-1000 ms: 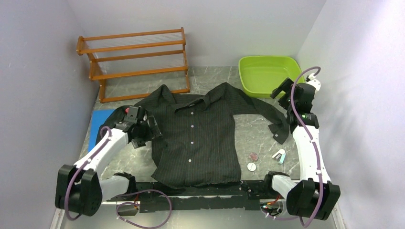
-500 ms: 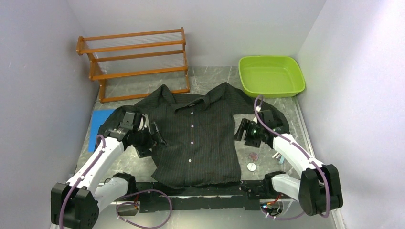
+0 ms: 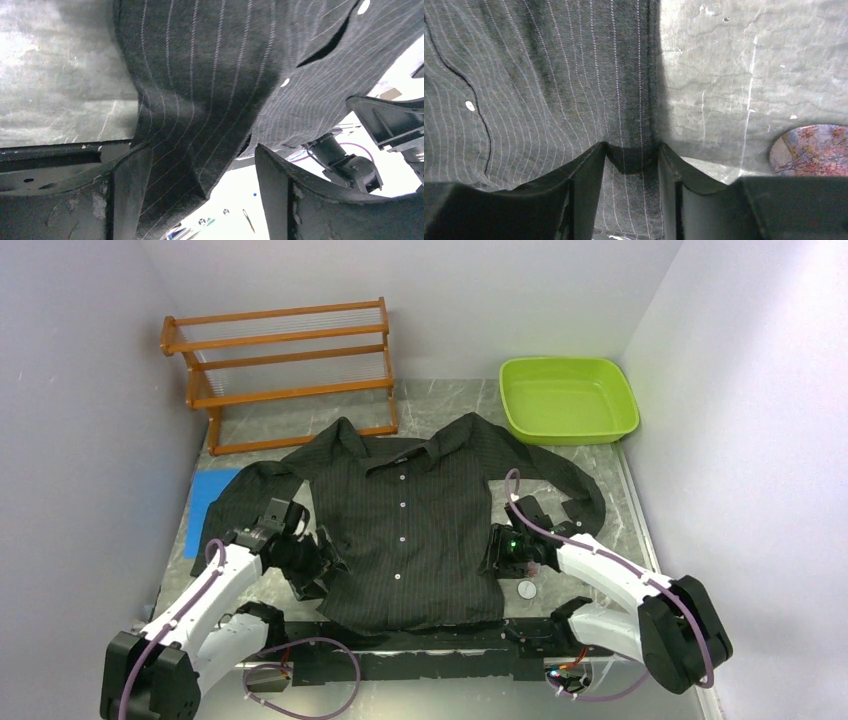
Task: Pin the brooch onto the clothing
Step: Flatten out the clothes at the center of the board.
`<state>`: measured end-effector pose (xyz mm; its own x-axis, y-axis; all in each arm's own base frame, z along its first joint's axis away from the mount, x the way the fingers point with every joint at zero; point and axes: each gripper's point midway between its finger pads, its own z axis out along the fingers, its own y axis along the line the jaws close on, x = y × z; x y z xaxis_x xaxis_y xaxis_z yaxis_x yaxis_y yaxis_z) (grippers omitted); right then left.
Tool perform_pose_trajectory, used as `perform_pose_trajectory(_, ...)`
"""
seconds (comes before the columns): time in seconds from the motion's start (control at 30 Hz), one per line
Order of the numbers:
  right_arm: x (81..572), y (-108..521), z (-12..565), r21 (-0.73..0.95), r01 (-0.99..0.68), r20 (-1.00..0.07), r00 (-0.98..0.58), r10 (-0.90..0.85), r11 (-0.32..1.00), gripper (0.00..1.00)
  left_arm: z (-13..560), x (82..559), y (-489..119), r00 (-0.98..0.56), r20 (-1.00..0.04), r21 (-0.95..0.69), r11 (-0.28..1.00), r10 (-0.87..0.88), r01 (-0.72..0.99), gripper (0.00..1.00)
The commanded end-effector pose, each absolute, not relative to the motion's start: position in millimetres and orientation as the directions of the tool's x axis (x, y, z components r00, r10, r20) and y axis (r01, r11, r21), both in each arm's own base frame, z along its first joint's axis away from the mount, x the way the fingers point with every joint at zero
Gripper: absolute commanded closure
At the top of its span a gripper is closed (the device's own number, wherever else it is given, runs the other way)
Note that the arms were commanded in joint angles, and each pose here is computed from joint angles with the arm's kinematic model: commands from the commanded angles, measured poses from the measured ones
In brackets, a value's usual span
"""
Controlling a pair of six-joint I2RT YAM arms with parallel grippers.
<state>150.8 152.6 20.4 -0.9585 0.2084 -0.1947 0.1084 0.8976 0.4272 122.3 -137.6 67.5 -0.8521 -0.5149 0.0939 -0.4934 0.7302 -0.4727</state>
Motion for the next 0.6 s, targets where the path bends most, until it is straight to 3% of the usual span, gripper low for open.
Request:
perform_pose_trajectory(0.0,141.9,147.1,9.0,0.362,0.122,-0.178,-0.964,0.197,0.924,0.62,67.0,115.6,-141.8,-0.84,0.134,-0.463,0.716,-0.527,-0.523,0.24)
perform_pose_trajectory(0.1,136.7,151.9,11.7,0.369,0.105,-0.17,-0.969,0.178,0.923,0.83,72.8,114.1,-140.9,-0.839,0.12,-0.469,0.715,-0.531,-0.519,0.4)
perform_pose_trajectory(0.17,130.3,153.5,14.0,0.372,0.097,-0.158,-0.973,0.166,0.923,0.91,77.6,113.3,-141.7,-0.843,0.112,-0.483,0.712,-0.526,-0.509,0.66)
perform_pose_trajectory(0.27,121.5,152.4,19.0,0.372,0.088,-0.149,-0.977,0.153,0.924,0.94,81.0,107.8,-143.0,-0.845,0.13,-0.487,0.709,-0.519,-0.51,0.97)
perform_pose_trajectory(0.37,115.8,151.4,31.2,0.388,0.075,-0.156,-0.977,0.146,0.919,0.99,90.5,101.7,-144.5,-0.854,0.15,-0.489,0.713,-0.498,-0.502,0.97)
perform_pose_trajectory(0.57,112.6,154.2,67.3,0.457,0.056,-0.204,-0.965,0.166,0.888,1.0,131.5,99.9,-134.7,-0.872,0.068,-0.49,0.745,-0.484,-0.452,0.97)
